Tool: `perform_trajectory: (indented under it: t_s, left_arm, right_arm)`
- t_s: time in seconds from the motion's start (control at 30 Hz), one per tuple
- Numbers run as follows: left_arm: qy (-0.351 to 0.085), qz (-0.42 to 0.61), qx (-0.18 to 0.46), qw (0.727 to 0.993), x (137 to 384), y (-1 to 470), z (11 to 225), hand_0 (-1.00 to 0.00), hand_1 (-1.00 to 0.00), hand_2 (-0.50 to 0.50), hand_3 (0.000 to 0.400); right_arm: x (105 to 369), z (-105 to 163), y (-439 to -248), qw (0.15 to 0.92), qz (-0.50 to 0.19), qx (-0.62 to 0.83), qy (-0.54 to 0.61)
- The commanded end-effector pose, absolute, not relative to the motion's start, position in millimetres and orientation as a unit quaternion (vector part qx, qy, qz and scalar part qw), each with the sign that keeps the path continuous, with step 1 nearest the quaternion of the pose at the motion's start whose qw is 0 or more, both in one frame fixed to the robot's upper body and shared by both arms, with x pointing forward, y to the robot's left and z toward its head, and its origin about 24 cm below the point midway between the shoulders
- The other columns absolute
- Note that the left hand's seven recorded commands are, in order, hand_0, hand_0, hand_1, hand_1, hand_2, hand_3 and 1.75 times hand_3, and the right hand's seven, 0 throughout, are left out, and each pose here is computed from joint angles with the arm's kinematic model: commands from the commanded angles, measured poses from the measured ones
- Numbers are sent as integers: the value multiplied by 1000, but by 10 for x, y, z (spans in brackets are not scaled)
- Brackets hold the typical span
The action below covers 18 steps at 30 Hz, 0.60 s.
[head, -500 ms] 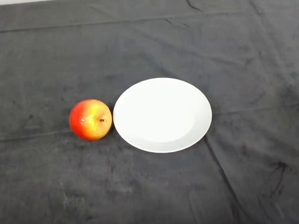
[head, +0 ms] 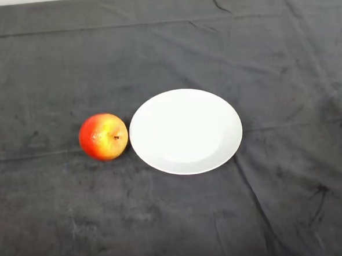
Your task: Move the apple to the plate
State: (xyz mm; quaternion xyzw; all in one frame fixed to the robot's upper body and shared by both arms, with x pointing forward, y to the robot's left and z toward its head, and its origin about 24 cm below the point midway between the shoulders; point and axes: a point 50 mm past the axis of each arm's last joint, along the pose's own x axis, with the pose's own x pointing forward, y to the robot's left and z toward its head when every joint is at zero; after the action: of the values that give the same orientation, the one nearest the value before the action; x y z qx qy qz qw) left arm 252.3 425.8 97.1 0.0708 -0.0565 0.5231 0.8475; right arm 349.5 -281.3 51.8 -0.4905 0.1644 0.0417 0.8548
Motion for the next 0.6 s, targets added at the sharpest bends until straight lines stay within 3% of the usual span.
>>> perform_trajectory:
  t_s: [0.03, 0.6]
  left_arm:
    - [-54, 527, 70, 845, 2506, 4297, 995, 0, 0, 0, 0]
    - [-61, 511, 85, 853, 2618, 4216, 1042, 0, 0, 0, 0]
  right_arm:
    - [3470, 549, -2923, 849, 29, -499, 170]
    - [3470, 549, -2923, 850, 29, -499, 170]
